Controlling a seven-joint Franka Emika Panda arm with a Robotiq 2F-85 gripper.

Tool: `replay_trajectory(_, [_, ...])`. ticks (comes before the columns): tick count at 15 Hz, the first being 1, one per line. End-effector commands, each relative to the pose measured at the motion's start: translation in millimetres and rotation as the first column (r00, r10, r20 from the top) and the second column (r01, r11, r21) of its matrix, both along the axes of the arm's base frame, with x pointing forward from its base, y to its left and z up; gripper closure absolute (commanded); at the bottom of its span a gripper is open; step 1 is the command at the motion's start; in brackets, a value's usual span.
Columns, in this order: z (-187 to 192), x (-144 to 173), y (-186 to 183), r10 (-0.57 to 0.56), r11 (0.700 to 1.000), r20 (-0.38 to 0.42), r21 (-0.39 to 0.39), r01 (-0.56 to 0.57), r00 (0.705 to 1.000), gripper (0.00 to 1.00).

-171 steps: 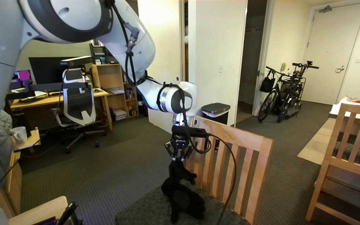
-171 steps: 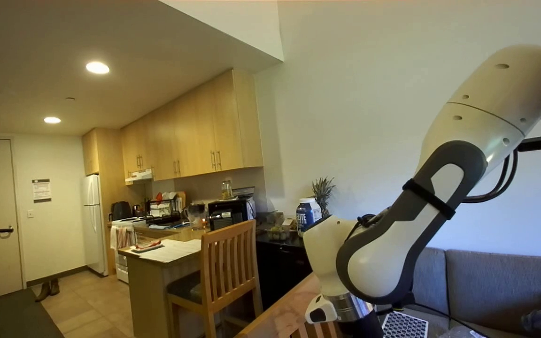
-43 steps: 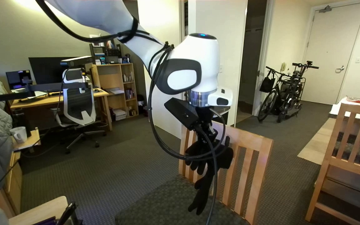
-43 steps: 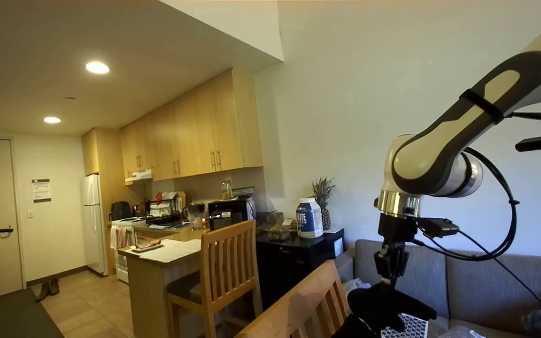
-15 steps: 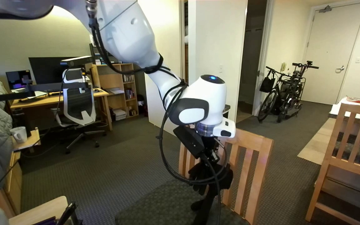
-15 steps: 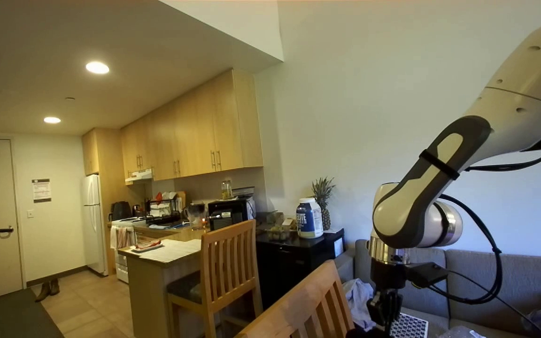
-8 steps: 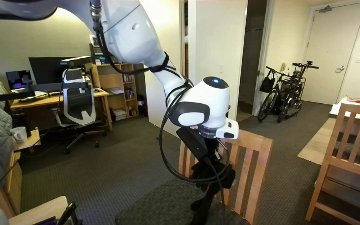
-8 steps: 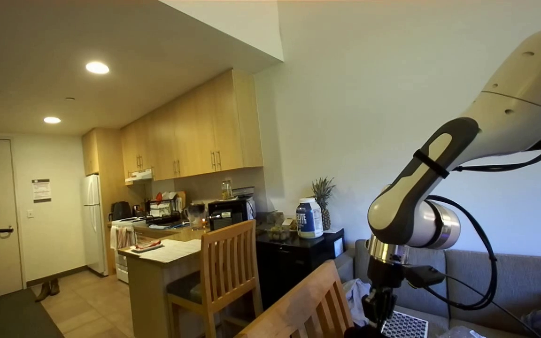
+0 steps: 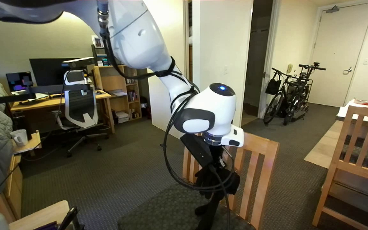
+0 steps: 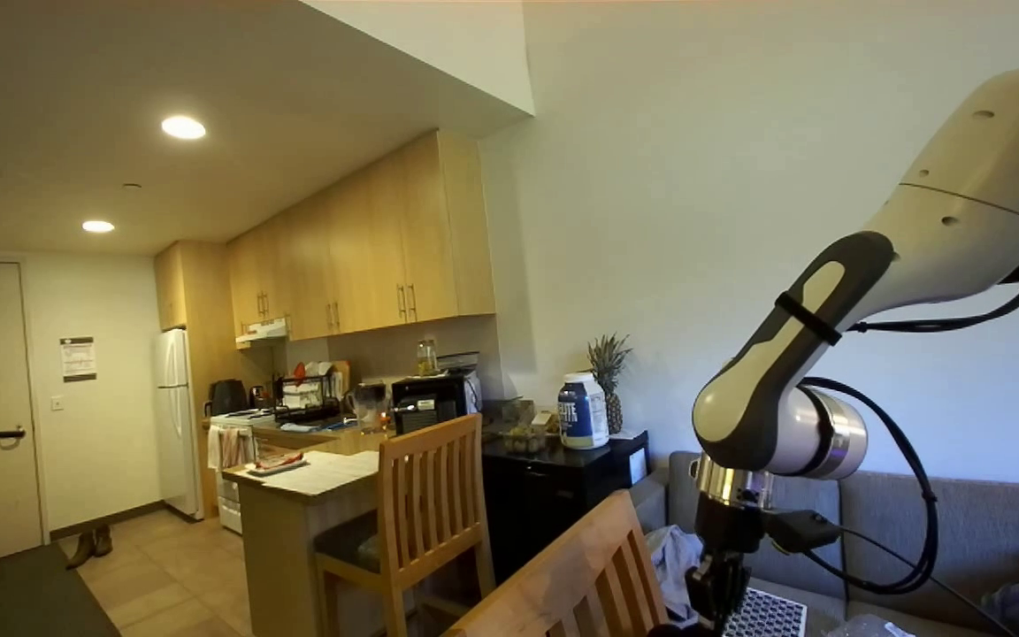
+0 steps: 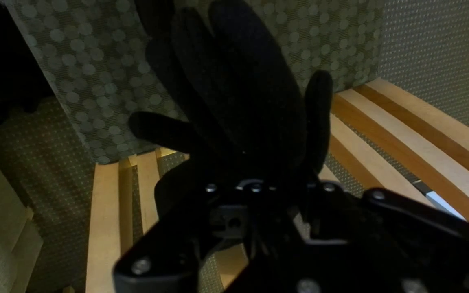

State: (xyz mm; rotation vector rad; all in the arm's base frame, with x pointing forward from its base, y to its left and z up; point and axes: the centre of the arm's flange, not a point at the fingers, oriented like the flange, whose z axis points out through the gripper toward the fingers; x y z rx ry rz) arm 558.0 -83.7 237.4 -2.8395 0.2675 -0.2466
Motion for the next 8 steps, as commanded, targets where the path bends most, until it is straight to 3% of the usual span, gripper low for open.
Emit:
replay_trajectory(1, [-15,-1,-2,0.031,1.0,0.01,-0.003,-0.031,0.999,0.96])
replay_trajectory(8, [-47,-5,-5,0.037,0.999,-0.053,-0.001,-0.037,0.998,0.96])
